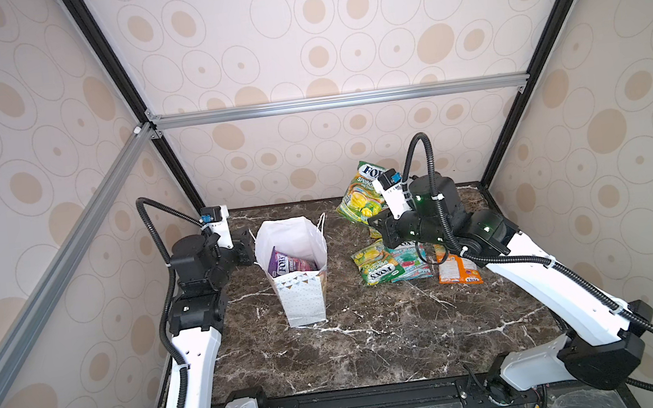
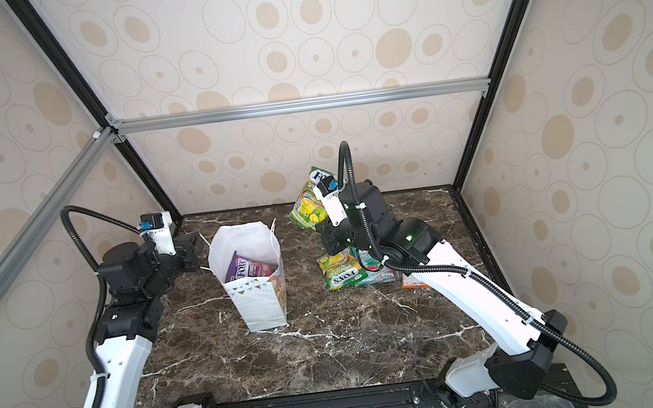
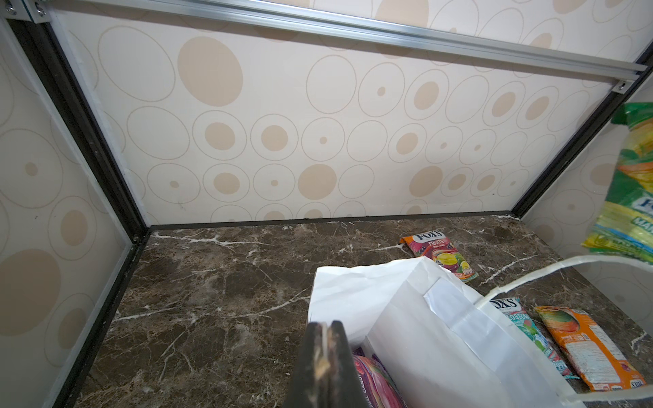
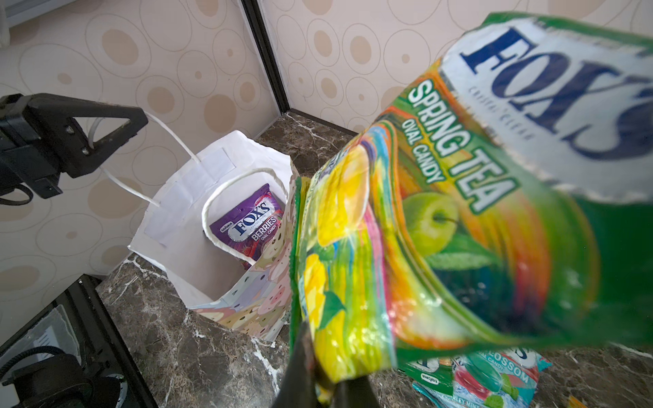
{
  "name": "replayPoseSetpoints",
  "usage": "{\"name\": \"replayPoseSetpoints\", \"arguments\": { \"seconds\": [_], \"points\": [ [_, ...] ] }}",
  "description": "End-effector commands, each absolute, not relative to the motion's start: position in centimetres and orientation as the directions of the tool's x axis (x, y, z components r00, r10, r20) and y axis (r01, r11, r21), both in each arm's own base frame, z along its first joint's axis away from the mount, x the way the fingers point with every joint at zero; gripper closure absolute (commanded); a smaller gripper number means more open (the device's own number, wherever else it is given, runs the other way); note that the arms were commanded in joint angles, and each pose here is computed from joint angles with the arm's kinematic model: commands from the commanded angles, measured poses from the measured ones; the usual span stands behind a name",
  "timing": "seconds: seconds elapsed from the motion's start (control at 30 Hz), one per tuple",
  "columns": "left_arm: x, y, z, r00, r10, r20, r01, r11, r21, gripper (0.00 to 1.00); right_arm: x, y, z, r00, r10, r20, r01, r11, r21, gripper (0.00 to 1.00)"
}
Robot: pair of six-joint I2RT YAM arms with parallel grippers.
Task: Place the snacks into the paper bag
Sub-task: 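Lift the Spring Tea packet with the right gripper and raise it high, then carry the Spring Tea packet with the right gripper over the bag opening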
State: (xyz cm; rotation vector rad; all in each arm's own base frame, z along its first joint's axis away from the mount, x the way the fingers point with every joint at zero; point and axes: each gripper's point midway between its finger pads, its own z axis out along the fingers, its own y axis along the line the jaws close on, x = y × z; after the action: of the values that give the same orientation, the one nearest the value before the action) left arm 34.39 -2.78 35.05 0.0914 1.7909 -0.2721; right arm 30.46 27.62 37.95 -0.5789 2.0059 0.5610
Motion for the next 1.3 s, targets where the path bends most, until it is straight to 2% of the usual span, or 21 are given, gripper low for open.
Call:
{"name": "replayPoseSetpoints", "arguments": {
  "seconds": [0.0,0.43,0.8,1.27],
  "points": [
    [33.9,-2.8,37.2,-0.164,-0.074,-0.984,0.223,0.969,-0.110,1.00,30.8,27.5,40.4,-0.388,-0.153,-0.909,-0.612,0.780,0.130,1.00],
    [33.8,-2.8,37.4,-0.158,-0.075,-0.985,0.226,0.968,-0.110,1.00,30.1,29.0,43.6,-0.327,-0.185,-0.927,-0.660,0.746,0.084,1.00],
    [33.5,-2.7,37.7,-0.150,-0.067,-0.986,0.215,0.972,-0.099,1.00,27.7,32.7,46.1,-0.207,-0.280,-0.937,-0.710,0.703,-0.052,1.00],
    [33.4,-2.8,37.8,-0.144,-0.068,-0.987,0.221,0.970,-0.099,1.00,26.3,38.6,42.4,-0.226,-0.414,-0.882,-0.773,0.627,-0.096,1.00]
  ]
}}
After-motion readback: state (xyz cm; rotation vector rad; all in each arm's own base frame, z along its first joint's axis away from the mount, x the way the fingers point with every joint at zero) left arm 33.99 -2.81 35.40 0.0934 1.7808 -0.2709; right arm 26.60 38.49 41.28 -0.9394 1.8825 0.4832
